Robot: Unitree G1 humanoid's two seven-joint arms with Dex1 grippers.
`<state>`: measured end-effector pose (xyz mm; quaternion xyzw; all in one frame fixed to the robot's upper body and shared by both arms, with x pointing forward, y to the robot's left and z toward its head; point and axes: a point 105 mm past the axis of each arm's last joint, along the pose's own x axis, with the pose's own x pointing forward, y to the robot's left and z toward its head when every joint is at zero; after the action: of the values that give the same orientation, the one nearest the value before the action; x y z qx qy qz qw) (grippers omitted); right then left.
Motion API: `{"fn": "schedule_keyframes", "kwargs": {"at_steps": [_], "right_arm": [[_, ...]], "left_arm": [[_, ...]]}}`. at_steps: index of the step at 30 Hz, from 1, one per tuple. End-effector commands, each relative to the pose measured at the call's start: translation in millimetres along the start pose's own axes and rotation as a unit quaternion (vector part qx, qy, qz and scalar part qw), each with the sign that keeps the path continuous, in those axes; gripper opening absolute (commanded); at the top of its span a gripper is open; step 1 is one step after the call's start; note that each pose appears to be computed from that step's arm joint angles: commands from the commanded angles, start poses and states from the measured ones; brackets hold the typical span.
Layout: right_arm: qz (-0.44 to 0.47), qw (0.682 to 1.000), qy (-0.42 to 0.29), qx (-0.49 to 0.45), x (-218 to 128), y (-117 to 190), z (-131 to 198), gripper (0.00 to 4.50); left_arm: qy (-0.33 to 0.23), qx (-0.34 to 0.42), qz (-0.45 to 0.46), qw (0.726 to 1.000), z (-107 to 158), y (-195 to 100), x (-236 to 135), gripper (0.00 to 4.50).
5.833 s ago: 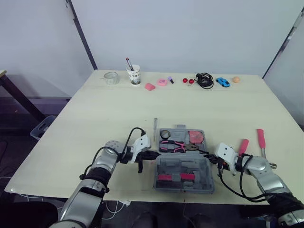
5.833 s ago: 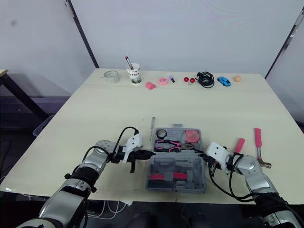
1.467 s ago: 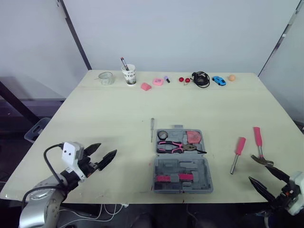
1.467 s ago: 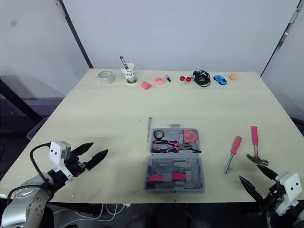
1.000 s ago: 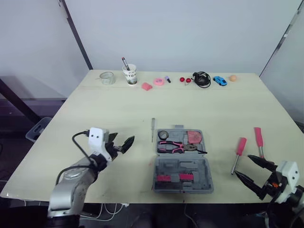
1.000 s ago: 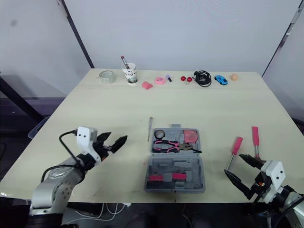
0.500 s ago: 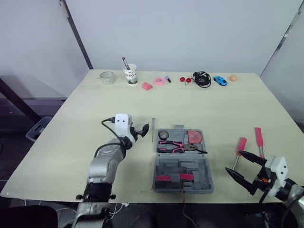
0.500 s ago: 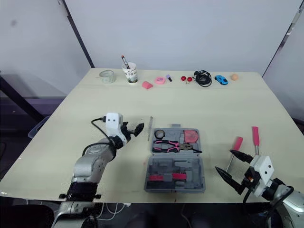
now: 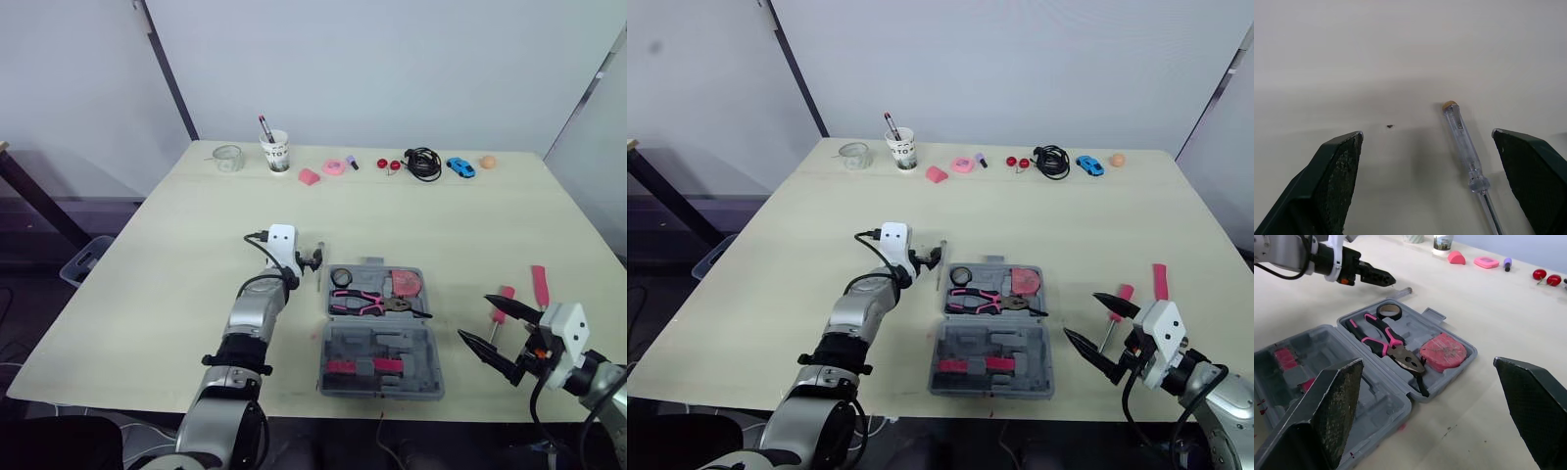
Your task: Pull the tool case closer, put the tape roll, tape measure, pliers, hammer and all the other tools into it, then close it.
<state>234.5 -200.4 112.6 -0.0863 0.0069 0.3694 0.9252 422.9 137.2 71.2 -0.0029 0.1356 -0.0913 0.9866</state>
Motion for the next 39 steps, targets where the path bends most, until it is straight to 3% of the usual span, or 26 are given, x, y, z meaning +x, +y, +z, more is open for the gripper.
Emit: {"fn": "schedule_keyframes", "kwargs": {"at_steps": [1,21,39], "right_arm": [[-0.002,1.000,-0.014,-0.019,1.0,-1.9,14.9,4.49],[-0.009,1.000,-0.013,-0.016,0.7,-3.1,17.1,4.49],[-0.007,1.000,-0.005,-0.020,-2.8,-4.7,12.6,4.49]], "left_arm": [[-0.014,0.020,0.004,1.000,13.0,-5.3,8.0,4.50],[0.038,0.082,0.036,0.995,2.2,0.4,22.1,4.50],[0.069,0.080,0.041,0.994,-21.7,2.1,13.5,4.50]]}}
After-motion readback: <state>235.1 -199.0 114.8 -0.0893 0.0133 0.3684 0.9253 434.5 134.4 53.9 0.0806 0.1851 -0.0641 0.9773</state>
